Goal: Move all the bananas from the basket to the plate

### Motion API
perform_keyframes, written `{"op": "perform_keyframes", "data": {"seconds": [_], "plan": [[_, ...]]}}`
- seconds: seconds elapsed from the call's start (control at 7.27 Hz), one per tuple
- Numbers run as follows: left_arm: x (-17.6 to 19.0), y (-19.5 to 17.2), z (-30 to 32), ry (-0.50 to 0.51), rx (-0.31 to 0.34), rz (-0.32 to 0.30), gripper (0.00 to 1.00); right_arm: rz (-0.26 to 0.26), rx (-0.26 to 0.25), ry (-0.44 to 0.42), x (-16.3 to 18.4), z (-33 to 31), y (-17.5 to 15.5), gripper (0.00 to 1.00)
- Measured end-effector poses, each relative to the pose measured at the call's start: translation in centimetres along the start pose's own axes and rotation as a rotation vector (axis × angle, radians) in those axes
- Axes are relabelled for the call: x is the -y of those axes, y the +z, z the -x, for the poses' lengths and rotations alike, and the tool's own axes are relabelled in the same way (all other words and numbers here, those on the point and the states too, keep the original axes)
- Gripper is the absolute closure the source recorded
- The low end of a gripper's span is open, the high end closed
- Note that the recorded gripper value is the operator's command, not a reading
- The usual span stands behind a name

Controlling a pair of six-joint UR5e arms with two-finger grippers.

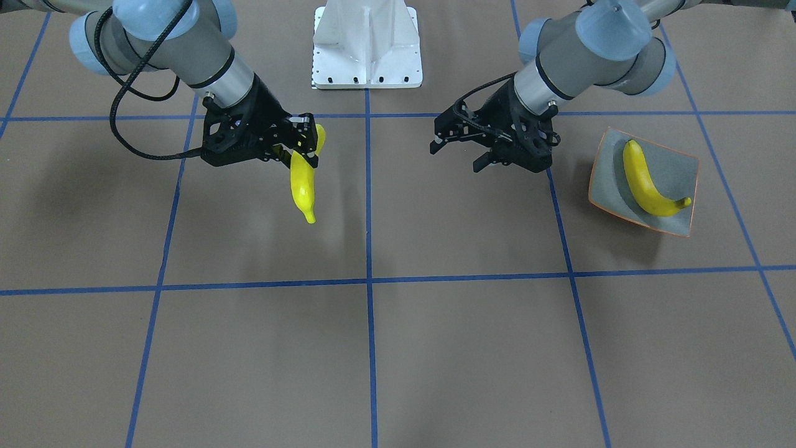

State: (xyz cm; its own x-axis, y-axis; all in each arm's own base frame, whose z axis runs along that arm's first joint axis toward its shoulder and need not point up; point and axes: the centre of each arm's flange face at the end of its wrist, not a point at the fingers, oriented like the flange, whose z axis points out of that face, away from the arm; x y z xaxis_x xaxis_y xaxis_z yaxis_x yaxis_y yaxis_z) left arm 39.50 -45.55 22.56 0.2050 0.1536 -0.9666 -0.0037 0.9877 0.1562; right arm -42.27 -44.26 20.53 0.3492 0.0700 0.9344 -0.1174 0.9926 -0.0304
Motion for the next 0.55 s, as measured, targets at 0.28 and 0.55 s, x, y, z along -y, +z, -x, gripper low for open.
{"op": "perform_keyframes", "data": {"seconds": [0.28,0.55], "plan": [[-1.2,0.9,-2.1,0.068,-0.077,0.007,0.01,-0.006,0.068,0.031,0.7,2.0,1.2,1.0],[-2.7,2.1,-3.1,0.134,-0.157,0.016,0.01,-0.009,0.107,0.028,1.0,3.2,1.6,1.0]]}}
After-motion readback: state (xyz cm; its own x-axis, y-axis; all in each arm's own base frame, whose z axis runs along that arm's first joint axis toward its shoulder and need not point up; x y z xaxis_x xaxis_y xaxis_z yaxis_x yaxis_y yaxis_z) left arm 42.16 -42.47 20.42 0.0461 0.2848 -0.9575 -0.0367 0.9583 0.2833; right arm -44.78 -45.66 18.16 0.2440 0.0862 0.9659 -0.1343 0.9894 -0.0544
